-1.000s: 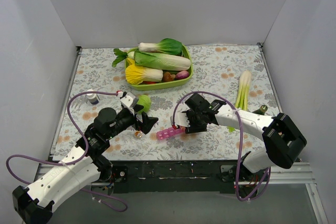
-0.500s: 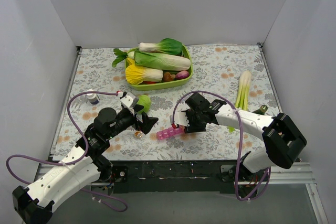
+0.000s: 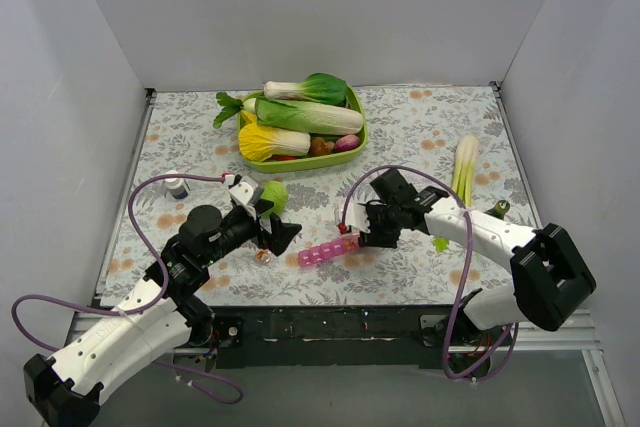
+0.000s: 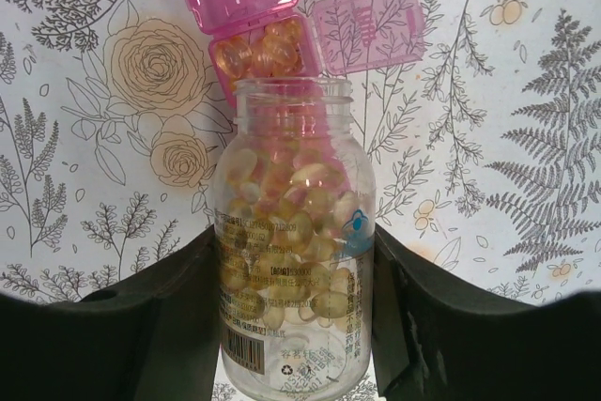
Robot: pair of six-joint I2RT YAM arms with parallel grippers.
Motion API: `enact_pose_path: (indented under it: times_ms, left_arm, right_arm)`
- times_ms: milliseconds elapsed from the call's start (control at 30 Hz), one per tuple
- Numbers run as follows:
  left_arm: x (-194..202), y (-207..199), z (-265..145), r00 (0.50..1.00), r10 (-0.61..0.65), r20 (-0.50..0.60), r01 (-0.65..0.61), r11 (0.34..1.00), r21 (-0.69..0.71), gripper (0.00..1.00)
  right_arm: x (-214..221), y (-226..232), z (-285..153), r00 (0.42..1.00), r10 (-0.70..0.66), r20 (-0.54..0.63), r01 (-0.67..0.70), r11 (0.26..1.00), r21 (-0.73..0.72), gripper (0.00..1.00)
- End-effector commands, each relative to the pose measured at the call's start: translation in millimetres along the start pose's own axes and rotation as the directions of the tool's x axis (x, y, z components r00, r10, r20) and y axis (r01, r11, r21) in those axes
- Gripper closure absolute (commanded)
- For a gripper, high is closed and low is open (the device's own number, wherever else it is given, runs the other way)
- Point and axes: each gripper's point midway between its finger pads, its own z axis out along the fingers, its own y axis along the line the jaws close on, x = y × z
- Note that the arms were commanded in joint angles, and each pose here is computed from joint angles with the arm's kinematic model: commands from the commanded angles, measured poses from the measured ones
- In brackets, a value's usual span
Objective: Sort the pills into containers
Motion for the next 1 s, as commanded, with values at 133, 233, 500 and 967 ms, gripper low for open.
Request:
enact_pose_path:
  times_ms: [133,233,500,967]
  left_arm:
    - [-6,-2,1,0.998,-0.055,0.009,0.055,0.998,0.000,0.02]
    - [1,-6,3,0.987,-0.162,-0.015,0.162,0.987,0.000,0.02]
    - [38,10,-15,0.856,-0.512,-0.066,0.486,0.843,-0.230,0.02]
    - [73,31,-24,0.686,-0.724,-0.073,0.584,0.607,-0.539,0.05]
  right_arm:
    - [-49,-4,-37,0.940,0.051,0.337,-0.045,0.999,-0.027,0.99]
    - [-70,-5,-56,0.886,0.048,0.461,-0.035,0.999,-0.038,0.99]
    - [-132,-4,-115,0.652,0.059,0.756,0.020,0.995,-0.095,0.99]
    - [-194,6,-219,0.408,0.056,0.911,0.211,0.965,-0.154,0.99]
